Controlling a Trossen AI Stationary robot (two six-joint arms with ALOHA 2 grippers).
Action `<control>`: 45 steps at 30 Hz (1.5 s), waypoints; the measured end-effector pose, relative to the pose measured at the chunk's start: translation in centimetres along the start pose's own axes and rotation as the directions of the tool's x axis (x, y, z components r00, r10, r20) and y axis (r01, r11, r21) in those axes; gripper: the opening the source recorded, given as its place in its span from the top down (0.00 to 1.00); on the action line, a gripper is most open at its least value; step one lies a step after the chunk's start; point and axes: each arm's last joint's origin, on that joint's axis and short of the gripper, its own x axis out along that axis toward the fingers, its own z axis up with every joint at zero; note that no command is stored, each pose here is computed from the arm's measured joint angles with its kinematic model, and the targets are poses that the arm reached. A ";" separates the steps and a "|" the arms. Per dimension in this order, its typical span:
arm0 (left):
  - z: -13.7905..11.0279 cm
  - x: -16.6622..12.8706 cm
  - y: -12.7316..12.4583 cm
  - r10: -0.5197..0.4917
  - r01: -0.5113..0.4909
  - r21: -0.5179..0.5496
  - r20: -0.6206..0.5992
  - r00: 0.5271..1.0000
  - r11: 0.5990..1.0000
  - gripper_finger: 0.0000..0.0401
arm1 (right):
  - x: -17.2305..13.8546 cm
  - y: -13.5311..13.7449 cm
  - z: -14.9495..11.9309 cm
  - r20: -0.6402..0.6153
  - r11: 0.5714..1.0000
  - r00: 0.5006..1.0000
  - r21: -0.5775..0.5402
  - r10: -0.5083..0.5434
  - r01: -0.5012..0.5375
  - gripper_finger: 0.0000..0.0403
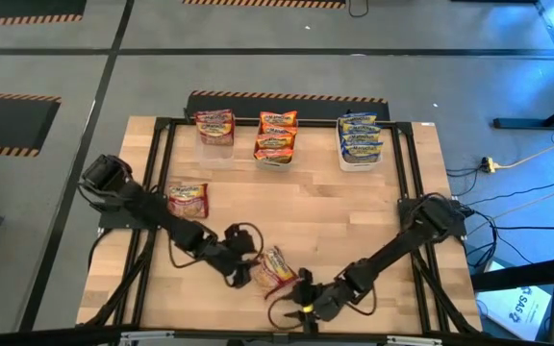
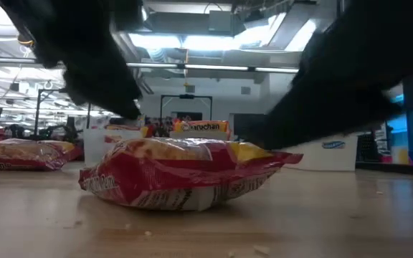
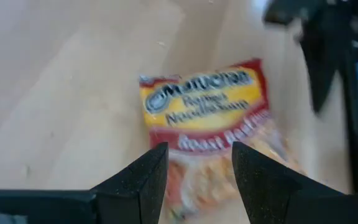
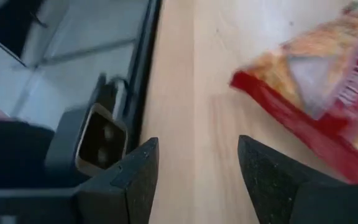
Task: Sort Maruchan noodles
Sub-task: Put the red noodle pack into the transparent bin
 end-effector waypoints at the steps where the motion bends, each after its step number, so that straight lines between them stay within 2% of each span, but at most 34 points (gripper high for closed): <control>1: 0.0 -0.5 -0.2 -0.015 0.015 -0.001 -0.002 1.000 1.000 0.57 | -0.7 0.2 0.2 -0.018 1.000 1.000 -0.019 -0.015 0.015 0.49; 5: -0.9 -1.7 -1.9 -0.076 0.075 0.015 0.033 0.997 0.997 0.57 | -3.6 0.3 1.9 -0.014 0.989 0.990 -0.059 -0.138 0.137 0.49; 9: -2.5 -1.5 -3.4 -0.091 0.088 0.035 0.090 0.992 0.995 0.57 | -5.8 -1.0 3.6 0.025 0.947 0.947 -0.010 -0.321 0.322 0.49; 13: -4.1 0.2 -3.7 -0.082 0.079 0.039 0.097 0.992 0.996 0.57 | -6.0 -3.3 5.1 -0.017 0.926 0.927 0.049 -0.375 0.375 0.49; 19: -6.0 2.8 -3.9 -0.114 0.113 0.018 0.085 0.990 0.993 0.57 | -4.7 -7.9 4.9 -0.143 0.944 0.951 0.148 -0.275 0.295 0.49; 23: -7.2 3.3 -4.0 -0.114 0.114 0.012 0.058 0.992 0.993 0.57 | -4.1 -10.1 5.3 -0.106 0.942 0.985 0.296 -0.134 0.160 0.49; 26: -7.8 3.4 -4.1 -0.108 0.107 0.017 0.054 0.993 0.994 0.57 | -3.8 -11.6 5.1 -0.084 0.918 0.995 0.388 -0.051 0.080 0.49; 29: -7.9 3.4 -4.1 -0.106 0.105 0.029 0.051 0.993 0.994 0.57 | -3.8 -12.7 5.6 -0.079 0.871 0.997 0.489 0.000 0.039 0.49; 34: -8.0 3.4 -4.0 -0.085 0.082 0.039 0.063 0.994 0.996 0.57 | -3.8 -12.4 6.2 -0.051 0.848 0.994 0.527 0.098 -0.057 0.37; 40: -8.0 3.5 -3.9 -0.073 0.070 0.042 0.074 0.995 0.997 0.57 | -3.8 -11.8 5.9 -0.042 0.832 0.995 0.553 0.091 -0.053 0.17; 45: -8.0 3.5 -3.9 -0.067 0.063 0.044 0.082 0.994 0.997 0.57 | -3.2 -11.7 5.4 -0.027 0.800 0.999 0.600 0.035 -0.011 0.11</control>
